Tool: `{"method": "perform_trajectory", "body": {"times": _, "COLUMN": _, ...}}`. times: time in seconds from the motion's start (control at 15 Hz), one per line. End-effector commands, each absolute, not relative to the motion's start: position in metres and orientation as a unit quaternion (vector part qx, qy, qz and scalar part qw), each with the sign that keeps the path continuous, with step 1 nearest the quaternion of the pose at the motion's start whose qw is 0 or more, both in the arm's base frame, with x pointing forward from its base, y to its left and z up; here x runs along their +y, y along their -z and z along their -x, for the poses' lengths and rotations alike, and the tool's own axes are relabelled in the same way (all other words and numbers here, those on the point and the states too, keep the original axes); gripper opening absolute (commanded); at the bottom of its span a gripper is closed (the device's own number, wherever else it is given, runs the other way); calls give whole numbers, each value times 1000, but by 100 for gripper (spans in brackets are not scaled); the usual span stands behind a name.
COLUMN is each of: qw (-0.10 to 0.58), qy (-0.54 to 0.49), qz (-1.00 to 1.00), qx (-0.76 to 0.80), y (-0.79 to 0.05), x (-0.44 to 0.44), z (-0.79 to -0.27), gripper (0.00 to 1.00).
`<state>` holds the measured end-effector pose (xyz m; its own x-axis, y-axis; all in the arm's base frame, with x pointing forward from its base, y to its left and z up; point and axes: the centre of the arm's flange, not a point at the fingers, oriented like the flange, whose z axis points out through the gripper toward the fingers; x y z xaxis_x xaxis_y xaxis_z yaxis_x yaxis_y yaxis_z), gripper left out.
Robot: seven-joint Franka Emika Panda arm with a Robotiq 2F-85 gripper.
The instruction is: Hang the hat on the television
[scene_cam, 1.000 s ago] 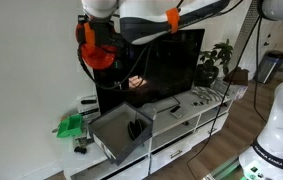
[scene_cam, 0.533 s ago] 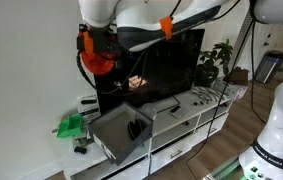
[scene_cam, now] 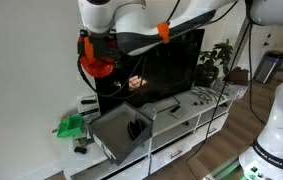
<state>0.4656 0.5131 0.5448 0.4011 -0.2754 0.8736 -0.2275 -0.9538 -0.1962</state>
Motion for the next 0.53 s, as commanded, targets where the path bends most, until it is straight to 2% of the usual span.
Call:
{"method": "perform_trajectory", "body": {"times": 0.0, "qw": 44, "qy": 521, "qz": 839, "qx": 154, "y": -548, "x": 514, "z": -466, "gripper": 39}}
{"method": "perform_trajectory", "body": {"times": 0.47, "qw": 52, "qy": 518, "qz": 841, "qx": 144, "y": -549, "x": 517, "z": -463, "gripper": 88}}
